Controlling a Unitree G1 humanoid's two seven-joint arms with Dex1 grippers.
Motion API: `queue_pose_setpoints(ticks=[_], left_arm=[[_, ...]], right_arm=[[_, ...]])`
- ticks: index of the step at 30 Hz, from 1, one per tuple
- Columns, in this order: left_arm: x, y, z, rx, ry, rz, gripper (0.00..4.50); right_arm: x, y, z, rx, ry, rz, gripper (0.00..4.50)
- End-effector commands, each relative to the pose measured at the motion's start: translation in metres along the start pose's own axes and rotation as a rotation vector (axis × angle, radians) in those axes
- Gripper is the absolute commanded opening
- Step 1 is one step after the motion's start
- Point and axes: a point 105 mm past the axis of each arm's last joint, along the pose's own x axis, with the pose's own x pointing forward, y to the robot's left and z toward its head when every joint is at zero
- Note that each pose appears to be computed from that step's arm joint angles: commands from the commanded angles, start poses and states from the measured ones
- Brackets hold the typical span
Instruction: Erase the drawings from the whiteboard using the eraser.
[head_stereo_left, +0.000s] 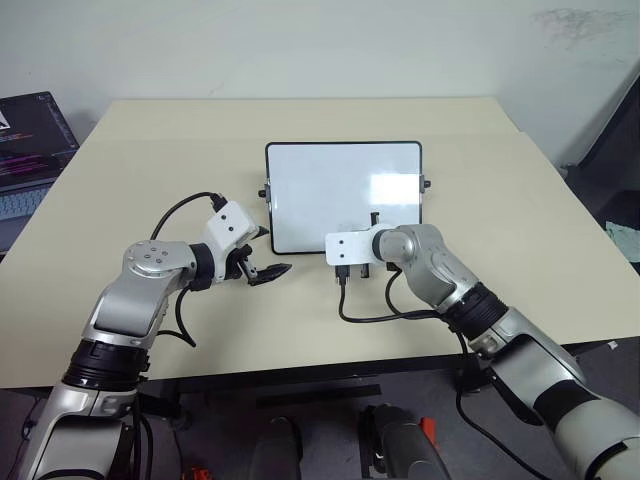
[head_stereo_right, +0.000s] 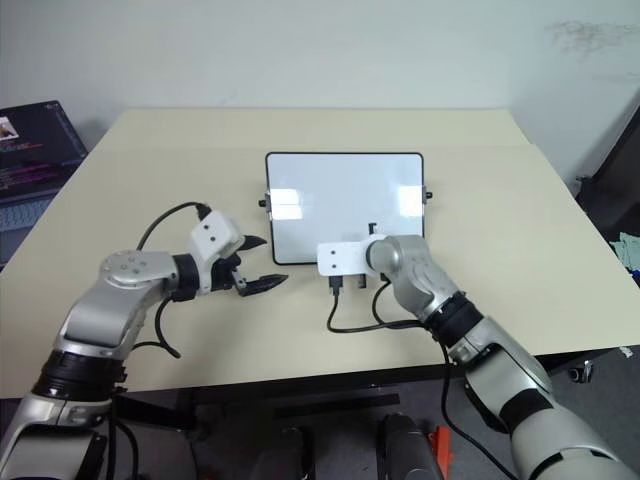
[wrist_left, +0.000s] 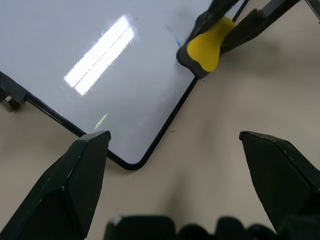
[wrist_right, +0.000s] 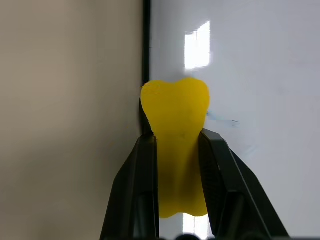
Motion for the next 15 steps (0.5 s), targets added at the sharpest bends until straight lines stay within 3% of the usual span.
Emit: queue_pose_setpoints(ticks=[1, 9, 15], left_arm=[[-0.003, 0.002, 0.015, 0.047, -0.04, 0.008, 4.5], [-0.002, 0.002, 0.016, 0.047, -0.045, 0.007, 4.5], [-0.002, 0.002, 0.016, 0.046, -0.046, 0.005, 4.5]], right_arm=[[-0.012, -0.042, -0.011, 0.03, 0.044, -0.154, 0.78], [-0.021, -0.08, -0.028, -0.03, 0.125, -0.332, 0.69], [-0.009, -0.052, -0.014, -0.017, 0.061, -0.217, 0.69]])
